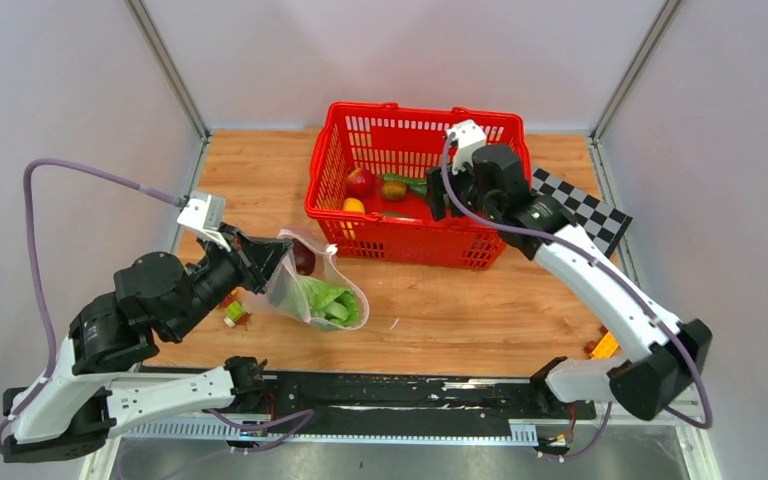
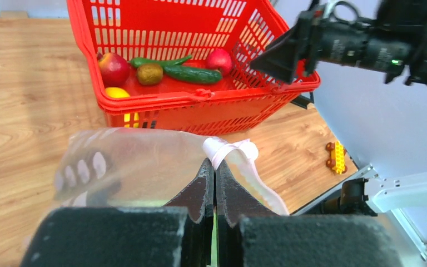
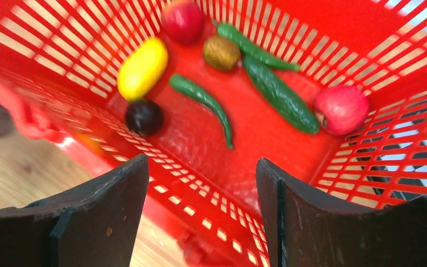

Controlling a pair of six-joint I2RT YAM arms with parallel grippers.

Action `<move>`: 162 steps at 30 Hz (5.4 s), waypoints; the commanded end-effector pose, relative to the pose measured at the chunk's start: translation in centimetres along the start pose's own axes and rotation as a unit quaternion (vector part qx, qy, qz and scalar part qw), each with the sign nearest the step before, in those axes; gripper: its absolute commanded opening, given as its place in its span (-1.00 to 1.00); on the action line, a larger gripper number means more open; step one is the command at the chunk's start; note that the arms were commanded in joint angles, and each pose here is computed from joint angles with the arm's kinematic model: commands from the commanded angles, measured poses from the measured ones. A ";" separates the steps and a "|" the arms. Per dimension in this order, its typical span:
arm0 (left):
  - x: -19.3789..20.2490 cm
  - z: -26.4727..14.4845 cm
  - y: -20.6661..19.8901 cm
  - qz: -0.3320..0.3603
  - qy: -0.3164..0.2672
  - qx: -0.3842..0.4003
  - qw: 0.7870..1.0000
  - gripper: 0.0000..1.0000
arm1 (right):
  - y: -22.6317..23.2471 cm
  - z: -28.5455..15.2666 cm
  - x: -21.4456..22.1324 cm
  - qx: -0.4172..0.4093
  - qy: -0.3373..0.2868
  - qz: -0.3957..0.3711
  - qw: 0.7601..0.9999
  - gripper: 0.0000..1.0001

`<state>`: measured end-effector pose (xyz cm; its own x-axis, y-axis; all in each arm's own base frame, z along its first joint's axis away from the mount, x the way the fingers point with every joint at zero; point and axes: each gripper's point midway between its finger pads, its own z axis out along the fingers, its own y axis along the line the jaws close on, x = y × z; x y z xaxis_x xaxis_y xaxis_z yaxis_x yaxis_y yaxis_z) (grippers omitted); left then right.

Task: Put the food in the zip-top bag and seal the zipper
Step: Pick up the fake vegetable from the bin, then place the fake vegetable in the zipper food storage bag.

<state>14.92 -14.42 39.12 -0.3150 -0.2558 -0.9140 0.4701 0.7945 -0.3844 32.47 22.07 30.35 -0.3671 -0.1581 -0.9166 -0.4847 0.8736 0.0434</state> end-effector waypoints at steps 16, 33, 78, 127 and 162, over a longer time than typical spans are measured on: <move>7.6 4.9 -3.7 -0.012 0.091 0.055 0.994 -1.00 | -2.0 13.8 7.9 -0.131 0.164 -0.118 0.971 0.34; 6.4 3.4 -1.5 -0.022 0.061 0.024 0.998 -1.00 | -1.6 20.5 14.5 -0.208 0.248 -0.161 0.932 0.32; 6.9 4.5 -2.4 -0.019 0.065 0.033 0.997 -1.00 | -0.9 11.9 5.8 -0.156 0.137 -0.109 0.972 -1.00; 7.3 6.4 -3.8 0.012 0.068 0.050 0.996 -1.00 | 13.4 -10.0 14.0 -0.298 0.231 -0.015 0.926 -1.00; 8.0 6.1 -4.0 0.004 0.078 0.061 0.995 -1.00 | 19.2 -9.3 5.5 -0.323 0.050 0.016 0.945 -0.14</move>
<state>15.13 -22.96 30.93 -0.4620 -0.0862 -0.8827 0.5710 0.7326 -0.3704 13.55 33.48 27.11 -0.4859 -0.3174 -0.8144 -0.8341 0.4466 0.3236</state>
